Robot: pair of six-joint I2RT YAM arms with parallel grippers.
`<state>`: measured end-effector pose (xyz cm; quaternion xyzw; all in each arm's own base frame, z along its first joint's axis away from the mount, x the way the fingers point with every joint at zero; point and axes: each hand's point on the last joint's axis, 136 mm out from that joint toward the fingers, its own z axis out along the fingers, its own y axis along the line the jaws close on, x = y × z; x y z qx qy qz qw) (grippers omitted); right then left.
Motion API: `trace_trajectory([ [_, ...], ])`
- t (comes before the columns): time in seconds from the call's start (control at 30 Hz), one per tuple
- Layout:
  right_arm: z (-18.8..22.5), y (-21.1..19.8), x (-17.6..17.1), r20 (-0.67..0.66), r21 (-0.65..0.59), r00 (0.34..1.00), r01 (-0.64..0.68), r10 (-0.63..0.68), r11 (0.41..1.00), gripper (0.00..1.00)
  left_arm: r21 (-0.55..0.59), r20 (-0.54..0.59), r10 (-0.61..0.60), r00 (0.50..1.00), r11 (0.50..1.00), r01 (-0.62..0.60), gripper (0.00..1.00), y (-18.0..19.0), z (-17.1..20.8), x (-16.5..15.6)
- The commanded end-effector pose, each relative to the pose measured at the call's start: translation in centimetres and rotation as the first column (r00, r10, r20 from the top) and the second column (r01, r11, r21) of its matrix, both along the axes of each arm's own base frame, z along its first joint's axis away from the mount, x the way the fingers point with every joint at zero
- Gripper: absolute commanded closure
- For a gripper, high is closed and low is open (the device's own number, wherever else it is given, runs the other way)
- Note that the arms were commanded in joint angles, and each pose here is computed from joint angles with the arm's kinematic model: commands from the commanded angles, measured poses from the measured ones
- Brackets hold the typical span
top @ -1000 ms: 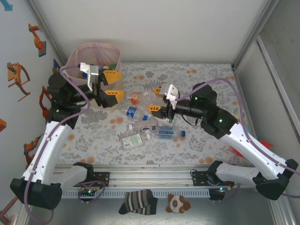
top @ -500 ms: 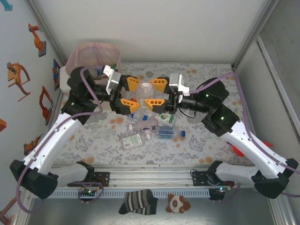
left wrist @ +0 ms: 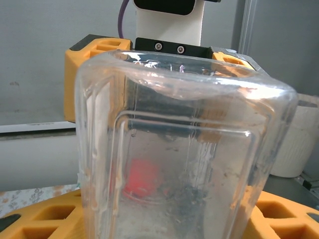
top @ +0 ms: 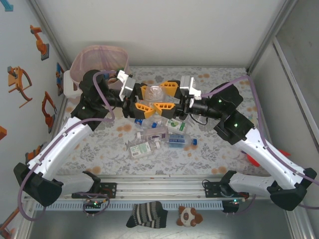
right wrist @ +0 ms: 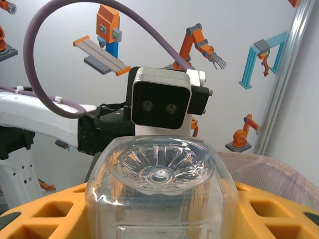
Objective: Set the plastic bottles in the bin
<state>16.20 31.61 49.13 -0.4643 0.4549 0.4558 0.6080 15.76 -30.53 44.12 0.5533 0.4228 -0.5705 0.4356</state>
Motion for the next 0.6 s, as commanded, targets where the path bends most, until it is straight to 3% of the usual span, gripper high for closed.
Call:
trace_trajectory([
  [0.0, 0.9, -0.7, 0.1, 0.045, 0.01, 0.998, 0.044, -0.045, 0.999, 0.42, -0.001, 0.024, 0.012, 1.0, 1.0, -0.012, 0.53, -0.1, 0.7, 0.0],
  [0.07, 1.0, -1.1, 0.3, 0.049, 0.009, 0.996, 0.076, -0.076, 0.997, 0.32, 0.013, 0.026, 0.037, 0.999, 0.999, -0.037, 0.53, 0.0, 0.3, 0.5],
  [0.17, 1.0, -2.0, 0.5, 0.056, 0.006, 0.99, 0.131, -0.132, 0.991, 0.26, 0.021, 0.033, 0.085, 0.996, 0.996, -0.086, 0.53, 0.7, 0.3, 1.4],
  [0.4, 1.1, -4.0, 0.2, 0.069, 0.007, 0.976, 0.206, -0.206, 0.979, 0.23, 0.009, 0.04, 0.266, 0.963, 0.964, -0.266, 0.53, 3.4, 1.1, 5.5],
  [0.57, 0.9, -4.7, -0.1, 0.065, 0.004, 0.973, 0.222, -0.222, 0.975, 0.24, -0.005, 0.059, 0.469, 0.881, 0.883, -0.469, 0.53, 6.4, 1.9, 10.1],
])
